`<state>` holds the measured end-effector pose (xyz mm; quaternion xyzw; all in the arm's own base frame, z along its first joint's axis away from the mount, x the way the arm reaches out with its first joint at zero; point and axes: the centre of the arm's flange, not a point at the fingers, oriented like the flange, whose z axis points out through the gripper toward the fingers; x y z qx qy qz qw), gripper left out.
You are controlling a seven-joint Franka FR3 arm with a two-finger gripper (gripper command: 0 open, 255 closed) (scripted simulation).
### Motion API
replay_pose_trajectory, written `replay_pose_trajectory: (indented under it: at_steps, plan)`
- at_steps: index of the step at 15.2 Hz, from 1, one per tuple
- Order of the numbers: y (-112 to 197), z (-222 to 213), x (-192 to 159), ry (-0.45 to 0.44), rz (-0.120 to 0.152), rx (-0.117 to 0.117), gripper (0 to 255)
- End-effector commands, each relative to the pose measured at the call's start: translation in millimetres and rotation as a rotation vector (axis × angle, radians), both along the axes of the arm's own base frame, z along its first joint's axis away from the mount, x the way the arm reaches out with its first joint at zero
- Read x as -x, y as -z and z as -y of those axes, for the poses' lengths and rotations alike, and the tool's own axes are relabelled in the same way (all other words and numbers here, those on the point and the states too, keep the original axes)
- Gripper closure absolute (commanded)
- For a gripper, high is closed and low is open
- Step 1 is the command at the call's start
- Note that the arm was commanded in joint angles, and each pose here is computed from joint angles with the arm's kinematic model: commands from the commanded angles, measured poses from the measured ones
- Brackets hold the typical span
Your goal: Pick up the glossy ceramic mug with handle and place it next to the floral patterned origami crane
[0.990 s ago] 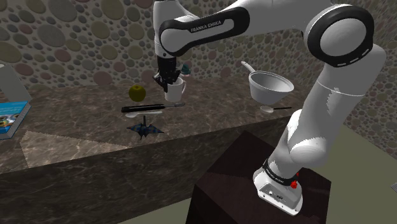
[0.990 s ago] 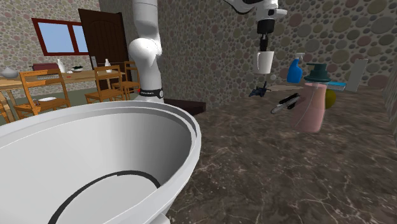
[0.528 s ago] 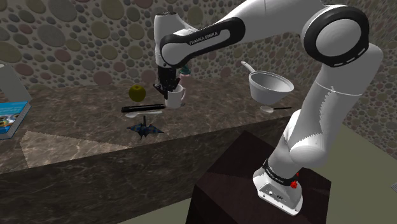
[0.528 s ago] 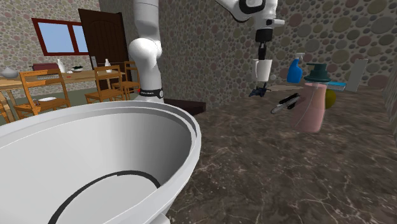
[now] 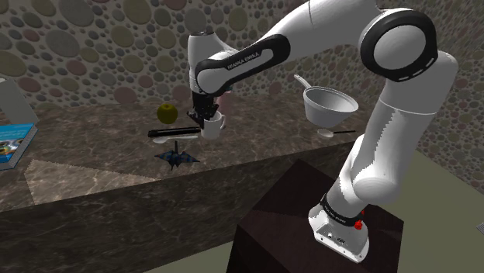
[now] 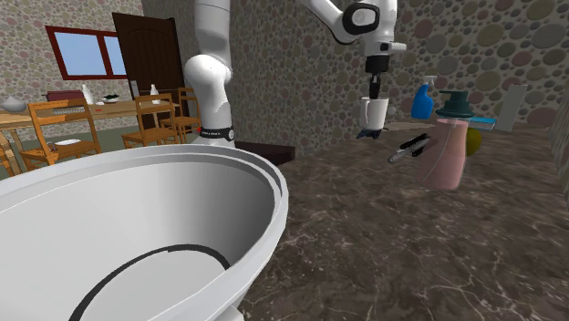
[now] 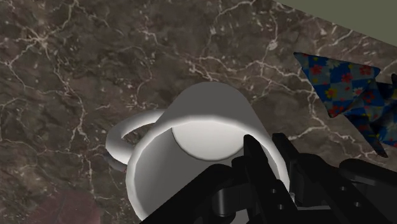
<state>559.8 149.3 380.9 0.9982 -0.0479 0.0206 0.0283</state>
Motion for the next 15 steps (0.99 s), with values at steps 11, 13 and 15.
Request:
replay_pose_trajectory:
  at_steps: [11, 13, 15]
  plan:
    - [68.4, 0.1, 0.6, 0.000, 0.001, 0.000, 255]
    - [68.4, 0.1, 0.6, 0.000, 0.001, 0.000, 255]
    - [68.4, 0.1, 0.6, 0.000, 0.001, 0.000, 255]
